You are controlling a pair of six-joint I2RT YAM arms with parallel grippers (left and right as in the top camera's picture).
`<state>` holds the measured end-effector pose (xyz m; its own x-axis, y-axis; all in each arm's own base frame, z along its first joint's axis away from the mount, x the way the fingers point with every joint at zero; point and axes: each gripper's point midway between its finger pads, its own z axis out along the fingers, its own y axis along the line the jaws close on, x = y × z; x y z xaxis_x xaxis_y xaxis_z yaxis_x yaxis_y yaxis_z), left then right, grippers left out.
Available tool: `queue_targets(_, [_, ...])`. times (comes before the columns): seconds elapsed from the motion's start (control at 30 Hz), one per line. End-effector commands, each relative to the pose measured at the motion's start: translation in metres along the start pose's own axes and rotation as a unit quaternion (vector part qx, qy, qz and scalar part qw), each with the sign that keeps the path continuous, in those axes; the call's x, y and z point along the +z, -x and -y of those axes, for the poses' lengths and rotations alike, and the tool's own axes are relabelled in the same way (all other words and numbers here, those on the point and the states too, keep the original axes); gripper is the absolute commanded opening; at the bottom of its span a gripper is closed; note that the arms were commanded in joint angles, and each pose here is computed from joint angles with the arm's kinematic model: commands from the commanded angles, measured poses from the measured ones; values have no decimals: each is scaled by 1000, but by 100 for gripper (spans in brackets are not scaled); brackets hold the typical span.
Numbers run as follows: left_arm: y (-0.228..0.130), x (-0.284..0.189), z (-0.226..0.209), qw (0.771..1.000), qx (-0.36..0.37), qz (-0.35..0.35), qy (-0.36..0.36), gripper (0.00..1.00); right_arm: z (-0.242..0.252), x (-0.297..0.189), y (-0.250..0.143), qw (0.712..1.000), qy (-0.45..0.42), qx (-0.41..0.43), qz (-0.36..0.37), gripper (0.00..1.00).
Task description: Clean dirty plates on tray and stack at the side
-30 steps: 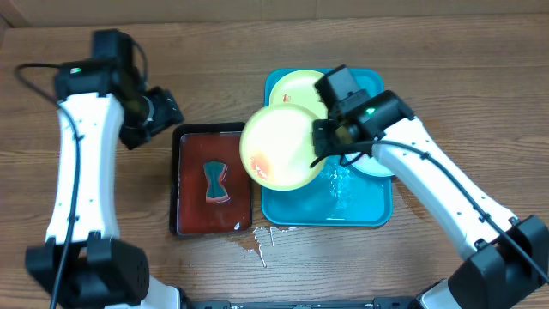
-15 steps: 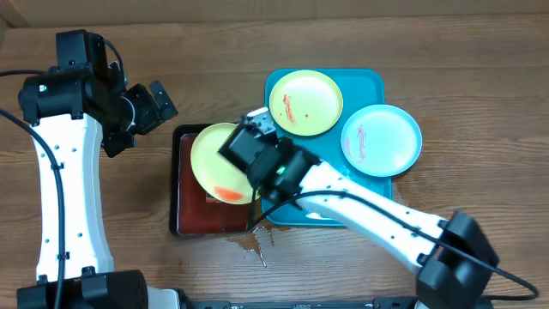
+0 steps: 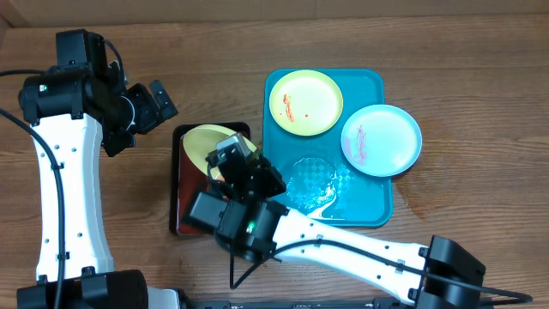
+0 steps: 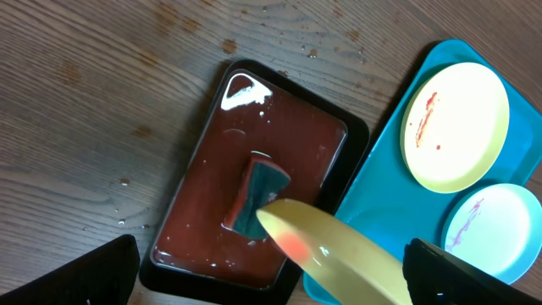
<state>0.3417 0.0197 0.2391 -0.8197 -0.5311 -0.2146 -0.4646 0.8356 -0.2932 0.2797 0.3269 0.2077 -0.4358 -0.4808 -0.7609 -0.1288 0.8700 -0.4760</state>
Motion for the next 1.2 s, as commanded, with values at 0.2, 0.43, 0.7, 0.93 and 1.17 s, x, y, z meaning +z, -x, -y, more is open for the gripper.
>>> queue_targets(0.2, [4, -5, 2, 1000, 3, 11, -4, 100, 23, -40, 35, 992, -75, 15, 97, 4])
queue_targets(0.43, [4, -5, 2, 1000, 3, 11, -4, 100, 14, -52, 35, 992, -65, -16, 105, 4])
queue_targets(0.7, [4, -5, 2, 1000, 3, 11, -4, 100, 14, -53, 35, 992, -64, -17, 105, 4])
queue_targets(0.93, [4, -5, 1, 1000, 2, 11, -4, 100, 14, -53, 35, 992, -64, -16, 105, 4])
queue_targets(1.17, [4, -5, 1, 1000, 2, 11, -4, 100, 14, -52, 36, 992, -64, -11, 106, 4])
